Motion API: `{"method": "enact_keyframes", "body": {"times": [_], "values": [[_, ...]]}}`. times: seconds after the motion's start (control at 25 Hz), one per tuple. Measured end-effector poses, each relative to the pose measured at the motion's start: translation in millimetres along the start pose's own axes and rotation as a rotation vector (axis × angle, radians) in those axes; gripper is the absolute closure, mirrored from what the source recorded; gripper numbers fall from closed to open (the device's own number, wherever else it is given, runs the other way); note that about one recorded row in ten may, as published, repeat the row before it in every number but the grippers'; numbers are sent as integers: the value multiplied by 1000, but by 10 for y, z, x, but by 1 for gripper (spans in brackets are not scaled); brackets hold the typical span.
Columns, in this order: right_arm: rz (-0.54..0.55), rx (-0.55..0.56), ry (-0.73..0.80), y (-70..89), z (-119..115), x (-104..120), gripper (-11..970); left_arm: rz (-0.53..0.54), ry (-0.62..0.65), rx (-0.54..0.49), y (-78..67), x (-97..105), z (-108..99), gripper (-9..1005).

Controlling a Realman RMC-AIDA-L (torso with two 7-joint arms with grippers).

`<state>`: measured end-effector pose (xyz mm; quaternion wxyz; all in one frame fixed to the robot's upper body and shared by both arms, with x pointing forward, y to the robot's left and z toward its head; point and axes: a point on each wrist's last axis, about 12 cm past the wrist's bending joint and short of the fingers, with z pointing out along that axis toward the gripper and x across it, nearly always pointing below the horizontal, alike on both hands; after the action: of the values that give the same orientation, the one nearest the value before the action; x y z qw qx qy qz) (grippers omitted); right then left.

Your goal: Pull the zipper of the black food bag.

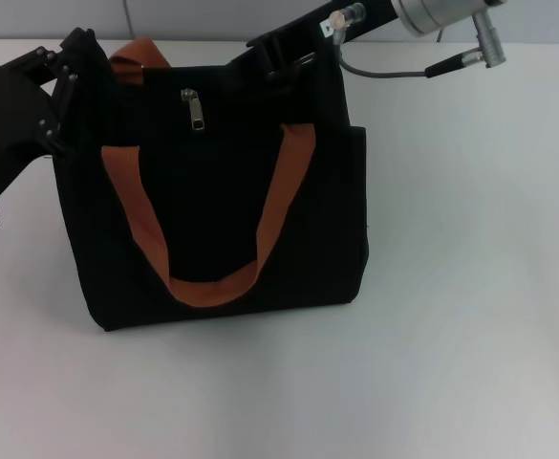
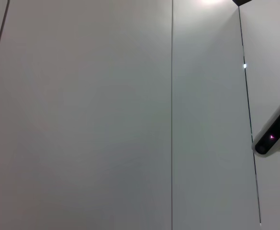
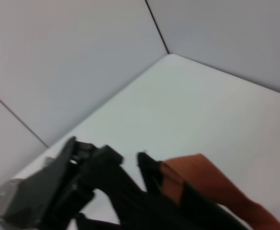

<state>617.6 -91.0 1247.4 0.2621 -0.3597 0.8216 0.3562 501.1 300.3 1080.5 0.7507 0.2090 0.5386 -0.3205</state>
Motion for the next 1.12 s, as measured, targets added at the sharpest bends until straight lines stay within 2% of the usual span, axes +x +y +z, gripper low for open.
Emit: {"method": "enact_keyframes", "body": {"times": [0.08, 0.32, 0.76, 1.12], "values": [[11, -29, -6, 3, 17, 13, 938, 1, -1, 0, 2, -2, 6, 878], [28, -44, 23, 3, 106, 18, 757, 1, -5, 4, 3, -6, 19, 877], [58, -71, 32, 14, 287, -39, 641, 0, -16, 25, -16, -16, 42, 875], [53, -103, 47, 86, 350, -33, 653, -1, -18, 28, -19, -16, 56, 873]]}}
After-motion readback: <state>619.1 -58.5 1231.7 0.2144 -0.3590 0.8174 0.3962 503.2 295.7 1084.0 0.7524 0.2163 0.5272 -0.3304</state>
